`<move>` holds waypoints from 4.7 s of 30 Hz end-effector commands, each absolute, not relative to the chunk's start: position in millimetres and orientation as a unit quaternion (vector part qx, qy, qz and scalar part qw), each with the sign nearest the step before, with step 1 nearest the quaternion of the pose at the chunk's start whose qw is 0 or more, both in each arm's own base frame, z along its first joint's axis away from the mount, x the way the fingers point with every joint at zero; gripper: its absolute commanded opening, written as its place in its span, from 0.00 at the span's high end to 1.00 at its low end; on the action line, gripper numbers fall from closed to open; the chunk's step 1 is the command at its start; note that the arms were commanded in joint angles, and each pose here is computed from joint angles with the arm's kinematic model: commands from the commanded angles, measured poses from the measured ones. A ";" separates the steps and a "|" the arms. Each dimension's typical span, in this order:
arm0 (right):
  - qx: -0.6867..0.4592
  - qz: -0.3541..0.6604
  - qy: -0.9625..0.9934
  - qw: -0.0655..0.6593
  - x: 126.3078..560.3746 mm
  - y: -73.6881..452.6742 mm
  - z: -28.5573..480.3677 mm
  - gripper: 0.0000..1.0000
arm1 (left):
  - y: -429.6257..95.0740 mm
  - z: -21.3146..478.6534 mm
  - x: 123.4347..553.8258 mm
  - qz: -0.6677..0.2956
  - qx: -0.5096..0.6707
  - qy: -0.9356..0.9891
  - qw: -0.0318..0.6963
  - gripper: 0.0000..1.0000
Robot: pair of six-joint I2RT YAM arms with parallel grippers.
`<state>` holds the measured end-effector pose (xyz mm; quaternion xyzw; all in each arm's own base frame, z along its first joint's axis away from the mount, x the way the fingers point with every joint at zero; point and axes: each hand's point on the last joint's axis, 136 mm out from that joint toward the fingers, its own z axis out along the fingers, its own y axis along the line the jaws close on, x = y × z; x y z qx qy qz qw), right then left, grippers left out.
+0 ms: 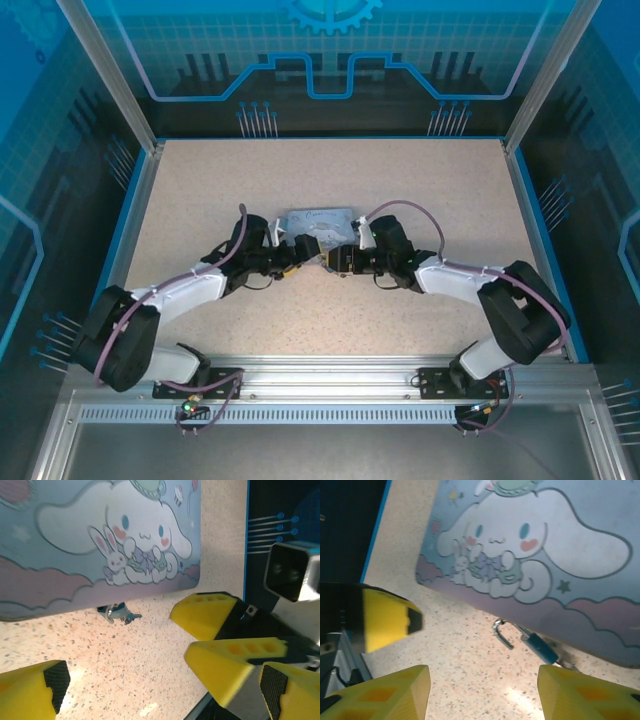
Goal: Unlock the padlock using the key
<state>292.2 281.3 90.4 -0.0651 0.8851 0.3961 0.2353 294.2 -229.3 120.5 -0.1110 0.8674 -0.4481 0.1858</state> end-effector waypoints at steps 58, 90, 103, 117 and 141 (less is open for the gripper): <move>-0.074 0.309 0.914 0.253 292.8 246.0 68.2 0.44 | -179.8 155.1 334.0 -0.415 -0.142 0.859 0.263 0.01; -0.114 0.322 0.912 0.230 311.5 291.4 33.2 0.54 | -189.4 156.7 340.3 -0.440 -0.142 0.851 0.249 0.01; -0.111 0.339 0.905 0.232 313.3 298.8 25.6 0.56 | -190.5 155.2 341.0 -0.442 -0.141 0.851 0.248 0.01; -0.122 0.345 0.902 0.229 306.8 298.6 21.2 0.58 | -192.3 153.1 343.8 -0.446 -0.146 0.849 0.245 0.01; -0.195 0.324 0.885 0.271 307.3 301.1 17.8 0.62 | -193.8 150.5 346.8 -0.450 -0.152 0.846 0.240 0.01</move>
